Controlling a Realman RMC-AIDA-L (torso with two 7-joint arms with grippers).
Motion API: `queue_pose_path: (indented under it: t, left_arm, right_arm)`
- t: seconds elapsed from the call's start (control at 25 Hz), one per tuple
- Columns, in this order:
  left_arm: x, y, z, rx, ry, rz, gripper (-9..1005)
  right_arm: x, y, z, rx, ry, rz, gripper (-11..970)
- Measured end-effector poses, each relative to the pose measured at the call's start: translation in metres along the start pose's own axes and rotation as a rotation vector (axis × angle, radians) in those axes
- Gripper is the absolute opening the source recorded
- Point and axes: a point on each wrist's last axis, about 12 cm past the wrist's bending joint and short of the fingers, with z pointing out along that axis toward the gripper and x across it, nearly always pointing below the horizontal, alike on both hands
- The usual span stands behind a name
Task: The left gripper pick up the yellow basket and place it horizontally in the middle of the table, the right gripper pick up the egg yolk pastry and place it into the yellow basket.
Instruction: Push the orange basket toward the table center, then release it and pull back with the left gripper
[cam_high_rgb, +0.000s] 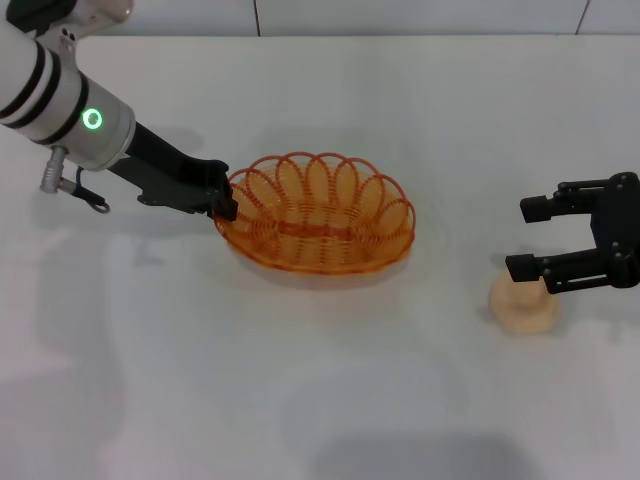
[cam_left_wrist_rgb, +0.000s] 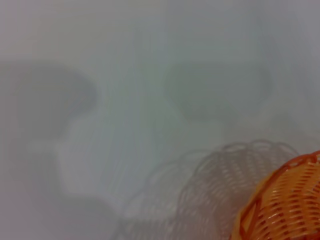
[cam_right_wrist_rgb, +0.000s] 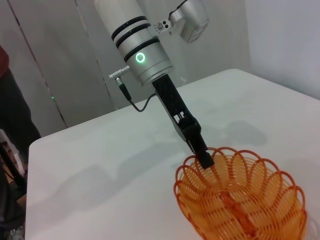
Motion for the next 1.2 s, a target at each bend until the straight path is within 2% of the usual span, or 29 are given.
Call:
queue_pose_path:
  t: [0.72, 0.92, 1.2]
  left_arm:
    - [0.0038, -0.0029, 0.0045, 0.014, 0.017, 0.003, 118]
    - [0.0046, -0.001, 0.0038, 0.013, 0.016, -0.001, 301]
    - [0.0024, 0.0008, -0.0005, 0.01, 0.005, 0.01, 438]
  right_arm:
    - [0.0001, -0.0001, -0.0001, 0.0, 0.0, -0.001, 777]
    - [0.0, -0.0004, -0.0006, 0.003, -0.002, 0.0, 778]
    - [0.0003, -0.0008, -0.0013, 0.008, -0.004, 0.002, 778]
